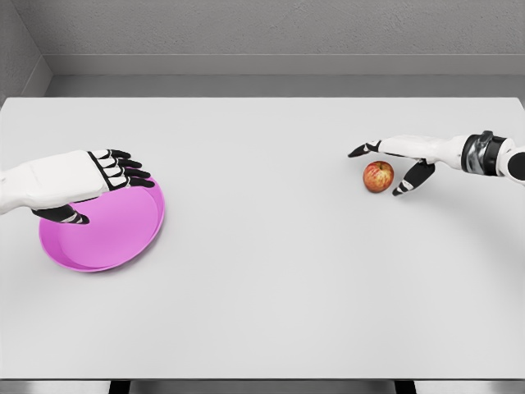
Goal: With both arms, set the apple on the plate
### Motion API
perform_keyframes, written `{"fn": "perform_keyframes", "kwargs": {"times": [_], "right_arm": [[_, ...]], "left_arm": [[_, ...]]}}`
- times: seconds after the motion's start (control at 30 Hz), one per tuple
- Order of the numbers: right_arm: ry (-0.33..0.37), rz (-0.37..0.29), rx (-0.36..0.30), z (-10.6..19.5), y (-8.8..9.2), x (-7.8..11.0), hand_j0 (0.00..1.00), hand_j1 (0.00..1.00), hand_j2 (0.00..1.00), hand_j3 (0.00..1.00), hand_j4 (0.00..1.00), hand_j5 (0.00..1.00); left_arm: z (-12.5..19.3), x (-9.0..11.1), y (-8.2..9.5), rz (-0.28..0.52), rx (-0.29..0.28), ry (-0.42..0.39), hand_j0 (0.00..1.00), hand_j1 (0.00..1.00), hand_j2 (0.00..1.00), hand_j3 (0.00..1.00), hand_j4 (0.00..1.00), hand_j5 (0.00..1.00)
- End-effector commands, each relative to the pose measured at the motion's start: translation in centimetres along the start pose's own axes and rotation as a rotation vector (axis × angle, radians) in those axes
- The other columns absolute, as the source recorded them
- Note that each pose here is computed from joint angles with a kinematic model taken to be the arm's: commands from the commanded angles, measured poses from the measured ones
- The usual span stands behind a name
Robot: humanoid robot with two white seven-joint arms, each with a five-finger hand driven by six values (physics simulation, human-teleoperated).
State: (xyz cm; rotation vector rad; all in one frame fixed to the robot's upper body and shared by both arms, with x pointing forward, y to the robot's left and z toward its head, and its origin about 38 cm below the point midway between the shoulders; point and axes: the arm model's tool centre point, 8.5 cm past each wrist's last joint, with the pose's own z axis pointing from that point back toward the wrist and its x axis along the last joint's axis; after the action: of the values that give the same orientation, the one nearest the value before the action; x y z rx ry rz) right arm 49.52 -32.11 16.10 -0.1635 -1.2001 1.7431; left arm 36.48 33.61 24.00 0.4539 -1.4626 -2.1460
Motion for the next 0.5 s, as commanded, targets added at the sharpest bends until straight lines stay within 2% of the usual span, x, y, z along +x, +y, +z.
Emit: {"fn": "perform_keyframes", "kwargs": {"times": [0.0,0.37,0.4,0.47], "right_arm": [[0.001,-0.006,-0.003,0.07,-0.03,-0.09,0.85,0.85,0.85,0.85,0.85,0.85],[0.002,-0.009,0.018,-0.29,0.69,-0.14,0.76,0.76,0.76,0.76,0.76,0.76],[0.003,-0.007,0.017,-0.28,0.62,-0.13,0.7,0.7,0.7,0.7,0.7,0.7],[0.001,-0.007,0.016,-0.32,0.58,-0.09,0.65,0.65,0.65,0.65,0.65,0.65]], "left_arm": [[0.04,-0.02,0.04,0.005,0.003,0.001,1.0,1.0,1.0,1.0,1.0,1.0],[0.04,-0.02,0.04,0.005,0.003,0.001,1.0,1.0,1.0,1.0,1.0,1.0],[0.03,0.0,0.0,0.006,0.003,0.0,1.0,1.0,1.0,1.0,1.0,1.0],[0.03,0.0,0.0,0.006,0.003,0.0,1.0,1.0,1.0,1.0,1.0,1.0]]}}
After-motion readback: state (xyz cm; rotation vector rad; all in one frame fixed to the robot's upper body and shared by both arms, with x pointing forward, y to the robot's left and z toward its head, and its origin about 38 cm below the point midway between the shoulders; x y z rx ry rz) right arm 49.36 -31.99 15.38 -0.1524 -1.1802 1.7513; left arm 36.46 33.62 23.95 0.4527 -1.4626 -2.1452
